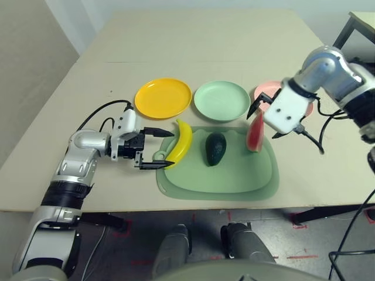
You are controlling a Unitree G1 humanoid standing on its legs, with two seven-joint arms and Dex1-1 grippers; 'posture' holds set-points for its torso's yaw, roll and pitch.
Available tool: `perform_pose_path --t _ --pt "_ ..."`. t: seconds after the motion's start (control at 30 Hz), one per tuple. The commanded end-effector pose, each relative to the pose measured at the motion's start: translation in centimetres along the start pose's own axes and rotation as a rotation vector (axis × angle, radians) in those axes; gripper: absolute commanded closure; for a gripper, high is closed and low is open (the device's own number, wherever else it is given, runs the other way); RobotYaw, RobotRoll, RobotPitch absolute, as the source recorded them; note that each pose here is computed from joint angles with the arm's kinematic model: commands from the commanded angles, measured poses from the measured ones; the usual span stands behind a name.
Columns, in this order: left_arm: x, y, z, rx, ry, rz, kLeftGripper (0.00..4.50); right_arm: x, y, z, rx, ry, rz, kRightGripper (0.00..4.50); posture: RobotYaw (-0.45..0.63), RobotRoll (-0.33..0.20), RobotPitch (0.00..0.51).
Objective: Place the fruits into color-matched plates.
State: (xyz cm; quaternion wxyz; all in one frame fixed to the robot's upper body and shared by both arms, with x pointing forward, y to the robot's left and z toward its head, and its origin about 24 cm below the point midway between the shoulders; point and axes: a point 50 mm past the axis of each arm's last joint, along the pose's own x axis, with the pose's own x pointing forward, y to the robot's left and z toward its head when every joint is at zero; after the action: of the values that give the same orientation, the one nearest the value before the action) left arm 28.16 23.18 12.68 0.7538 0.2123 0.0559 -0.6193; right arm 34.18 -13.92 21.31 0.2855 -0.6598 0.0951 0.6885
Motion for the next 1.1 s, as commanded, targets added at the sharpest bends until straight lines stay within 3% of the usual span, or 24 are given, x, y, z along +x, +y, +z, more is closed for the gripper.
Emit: perform_pose_path --t 0.03,0.5,1.1 --pt "0.0 -0.3 -0.1 0.015 0.024 -0.009 0.0 0.4 0.0 -0.5 0.009 0.02 0.022 0.03 0.03 0.0 0.074" --pt "-0.3 -1.0 -0.4 0.007 0.033 0.0 0.0 3.2 1.7 -1.5 0.013 0.03 0.135 0.03 0.05 0.0 0.078" --pt "0.5 -0.8 0.1 0.015 0.01 0.028 0.0 4.3 1.2 -2.2 0.071 0.086 0.108 0.03 0.05 0.0 0.078"
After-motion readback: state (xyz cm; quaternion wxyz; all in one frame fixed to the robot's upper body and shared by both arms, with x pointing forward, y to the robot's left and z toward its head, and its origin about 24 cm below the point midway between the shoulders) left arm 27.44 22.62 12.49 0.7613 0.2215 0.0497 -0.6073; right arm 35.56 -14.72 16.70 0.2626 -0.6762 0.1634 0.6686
